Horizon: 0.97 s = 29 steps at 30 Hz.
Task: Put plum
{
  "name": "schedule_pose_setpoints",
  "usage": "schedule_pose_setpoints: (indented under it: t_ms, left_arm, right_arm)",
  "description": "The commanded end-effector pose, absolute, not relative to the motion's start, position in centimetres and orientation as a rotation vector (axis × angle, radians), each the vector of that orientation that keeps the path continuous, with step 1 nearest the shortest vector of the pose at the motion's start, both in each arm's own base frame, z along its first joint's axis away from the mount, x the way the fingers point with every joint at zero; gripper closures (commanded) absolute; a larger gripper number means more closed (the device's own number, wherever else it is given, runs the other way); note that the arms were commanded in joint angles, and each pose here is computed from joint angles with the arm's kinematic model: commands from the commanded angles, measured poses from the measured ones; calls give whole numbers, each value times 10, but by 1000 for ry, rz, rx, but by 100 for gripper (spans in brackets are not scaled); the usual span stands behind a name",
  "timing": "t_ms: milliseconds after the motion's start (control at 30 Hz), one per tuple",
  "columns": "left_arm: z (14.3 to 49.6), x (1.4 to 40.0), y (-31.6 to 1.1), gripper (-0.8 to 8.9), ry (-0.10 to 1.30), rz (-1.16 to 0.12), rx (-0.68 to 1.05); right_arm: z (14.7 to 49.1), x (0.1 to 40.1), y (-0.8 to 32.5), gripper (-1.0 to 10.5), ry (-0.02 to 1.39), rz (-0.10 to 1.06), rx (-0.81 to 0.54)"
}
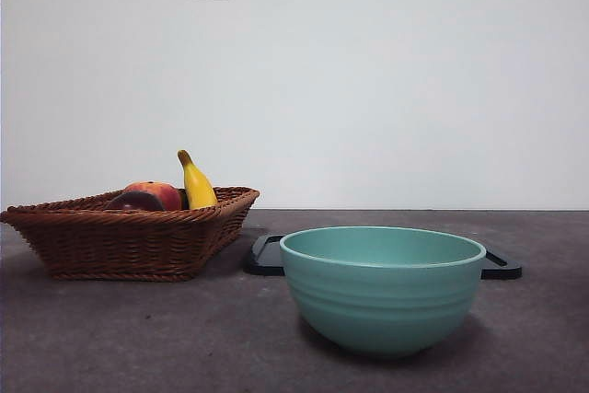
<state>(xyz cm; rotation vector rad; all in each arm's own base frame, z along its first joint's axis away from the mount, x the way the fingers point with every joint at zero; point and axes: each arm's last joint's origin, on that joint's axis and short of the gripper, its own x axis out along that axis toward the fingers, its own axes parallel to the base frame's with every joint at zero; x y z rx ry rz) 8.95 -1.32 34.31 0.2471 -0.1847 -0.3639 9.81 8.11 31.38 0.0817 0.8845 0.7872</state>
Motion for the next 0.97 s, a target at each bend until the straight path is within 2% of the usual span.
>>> schedule_pose_setpoints:
  t_ms: [33,200,467,667,967]
  left_arm:
    - [320,90,-7,804,-154,-217,246]
    - [276,89,-1,804,-97,-105,202]
    - [212,90,1,804,-30,-69,105]
    - [184,91,1,804,21,-67,43]
    - [162,96,2,804,88,-67,24]
  right_arm:
    - [319,98,82,941,860,802,75]
    - [319,98,82,941,860,802,75]
    - [319,98,82,941,860,802,75]
    - [319,98,82,941,860,802,75]
    - [319,98,82,941,860,802,75]
